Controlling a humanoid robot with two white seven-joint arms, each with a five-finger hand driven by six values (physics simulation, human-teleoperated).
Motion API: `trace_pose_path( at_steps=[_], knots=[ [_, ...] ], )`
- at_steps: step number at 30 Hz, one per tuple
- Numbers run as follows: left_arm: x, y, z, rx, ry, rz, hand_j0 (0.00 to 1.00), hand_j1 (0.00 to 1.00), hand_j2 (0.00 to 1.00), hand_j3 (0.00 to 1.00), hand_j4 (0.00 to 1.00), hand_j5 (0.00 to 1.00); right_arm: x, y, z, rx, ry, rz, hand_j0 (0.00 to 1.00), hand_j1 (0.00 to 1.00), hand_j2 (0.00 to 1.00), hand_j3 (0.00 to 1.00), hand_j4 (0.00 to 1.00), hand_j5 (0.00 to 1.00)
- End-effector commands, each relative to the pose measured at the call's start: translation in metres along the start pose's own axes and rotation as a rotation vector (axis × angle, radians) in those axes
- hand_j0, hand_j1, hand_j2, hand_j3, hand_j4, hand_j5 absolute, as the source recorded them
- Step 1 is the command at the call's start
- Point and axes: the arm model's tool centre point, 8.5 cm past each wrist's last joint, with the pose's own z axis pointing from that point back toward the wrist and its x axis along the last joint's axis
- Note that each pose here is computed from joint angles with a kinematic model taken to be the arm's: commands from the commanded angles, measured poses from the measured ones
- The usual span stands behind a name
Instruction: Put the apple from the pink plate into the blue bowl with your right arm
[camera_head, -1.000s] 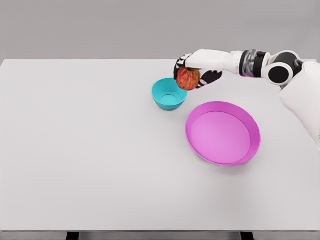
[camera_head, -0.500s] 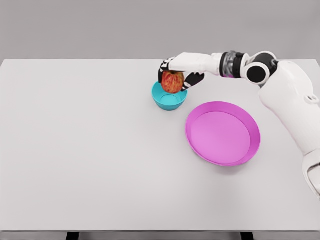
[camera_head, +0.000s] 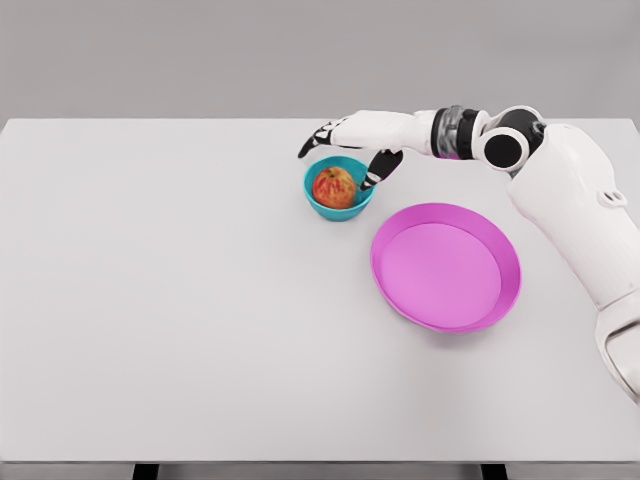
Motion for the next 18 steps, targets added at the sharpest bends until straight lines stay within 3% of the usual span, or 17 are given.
trace_pose_path(
  at_steps=[1, 4, 6, 8, 10, 12, 15, 17, 18],
  knots=[
    [0.0, 0.0, 0.0, 0.0, 0.0, 0.0, 1.0, 1.0, 1.0, 1.0, 1.0, 1.0, 0.001, -0.001, 0.0, -0.006, -0.002, -0.005, 1.0, 1.0, 1.0, 1.0, 1.0, 1.0],
    [0.0, 0.0, 0.0, 0.0, 0.0, 0.0, 1.0, 1.0, 1.0, 1.0, 1.0, 1.0, 0.001, -0.009, 0.003, -0.018, -0.002, 0.007, 1.0, 1.0, 1.0, 1.0, 1.0, 1.0],
    [0.0, 0.0, 0.0, 0.0, 0.0, 0.0, 1.0, 1.0, 1.0, 1.0, 1.0, 1.0, 0.008, -0.027, 0.007, -0.044, -0.015, 0.048, 1.0, 1.0, 1.0, 1.0, 1.0, 1.0],
    [0.0, 0.0, 0.0, 0.0, -0.001, -0.001, 1.0, 1.0, 1.0, 1.0, 1.0, 1.0, 0.009, -0.041, 0.031, -0.069, -0.008, 0.106, 1.0, 1.0, 1.0, 1.0, 1.0, 1.0],
    [0.0, 0.0, 0.0, 0.0, 0.0, 0.0, 1.0, 1.0, 1.0, 1.0, 1.0, 1.0, 0.011, -0.062, 0.065, -0.147, 0.005, 0.159, 1.0, 1.0, 1.0, 1.0, 1.0, 1.0],
    [0.0, 0.0, 0.0, 0.0, 0.0, 0.0, 1.0, 1.0, 1.0, 1.0, 1.0, 1.0, -0.002, -0.061, 0.113, -0.209, 0.062, 0.16, 1.0, 1.0, 1.0, 1.0, 1.0, 1.0],
    [0.0, 0.0, 0.0, 0.0, 0.0, 0.0, 1.0, 1.0, 1.0, 1.0, 1.0, 1.0, -0.031, -0.04, 0.171, -0.242, 0.157, 0.089, 1.0, 1.0, 1.0, 1.0, 1.0, 1.0],
    [0.0, 0.0, 0.0, 0.0, 0.001, 0.0, 1.0, 1.0, 1.0, 1.0, 1.0, 1.0, -0.047, -0.011, 0.201, -0.25, 0.21, 0.015, 1.0, 1.0, 1.0, 1.0, 1.0, 1.0],
    [0.0, 0.0, 0.0, 0.0, 0.0, 0.0, 1.0, 1.0, 1.0, 1.0, 1.0, 1.0, -0.053, -0.002, 0.217, -0.298, 0.235, -0.026, 1.0, 1.0, 1.0, 1.0, 1.0, 1.0]
  ],
)
